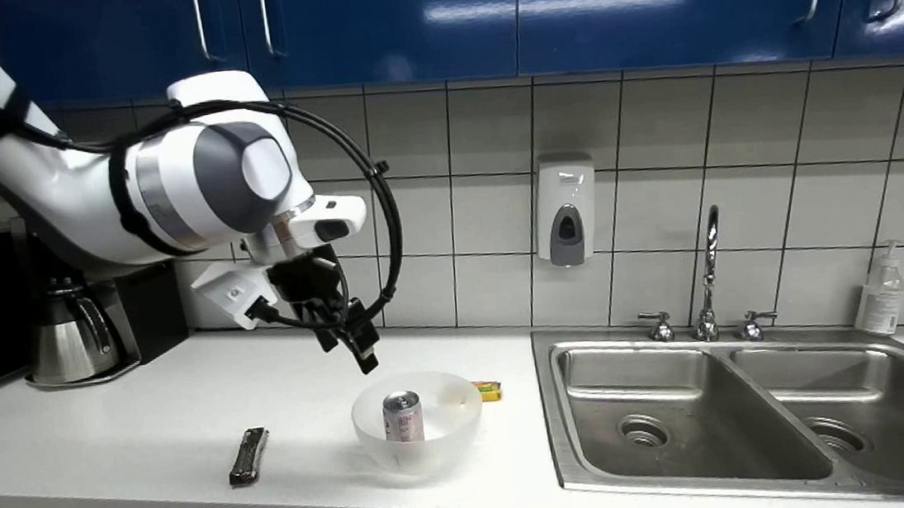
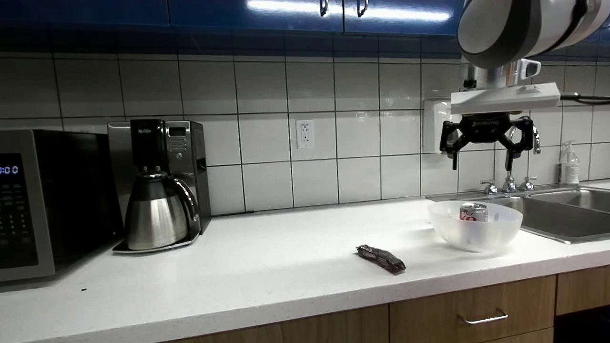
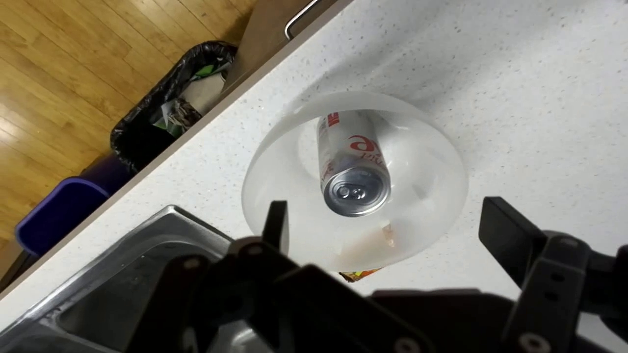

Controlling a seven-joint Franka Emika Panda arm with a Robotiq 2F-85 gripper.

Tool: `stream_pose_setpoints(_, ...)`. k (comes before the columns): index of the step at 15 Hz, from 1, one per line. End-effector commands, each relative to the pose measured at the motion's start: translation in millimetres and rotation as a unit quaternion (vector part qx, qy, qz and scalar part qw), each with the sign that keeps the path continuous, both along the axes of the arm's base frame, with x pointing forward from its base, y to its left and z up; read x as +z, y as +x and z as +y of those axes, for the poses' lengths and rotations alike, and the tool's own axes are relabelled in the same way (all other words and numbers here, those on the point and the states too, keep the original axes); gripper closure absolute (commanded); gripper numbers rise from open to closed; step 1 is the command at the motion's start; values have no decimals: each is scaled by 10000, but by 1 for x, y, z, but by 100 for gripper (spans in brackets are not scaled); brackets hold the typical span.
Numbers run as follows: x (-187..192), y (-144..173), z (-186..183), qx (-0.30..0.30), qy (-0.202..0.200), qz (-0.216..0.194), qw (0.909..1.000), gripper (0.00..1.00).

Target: Remove the can from the bowl

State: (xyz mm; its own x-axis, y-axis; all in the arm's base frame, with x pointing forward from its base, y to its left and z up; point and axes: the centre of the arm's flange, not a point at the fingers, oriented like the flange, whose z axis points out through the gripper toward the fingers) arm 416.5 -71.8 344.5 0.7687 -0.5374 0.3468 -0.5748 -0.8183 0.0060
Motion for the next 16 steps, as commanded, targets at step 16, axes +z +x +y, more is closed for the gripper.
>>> stream_pose_setpoints(16, -94, 71, -40, -49, -178, 422, 9989, 0)
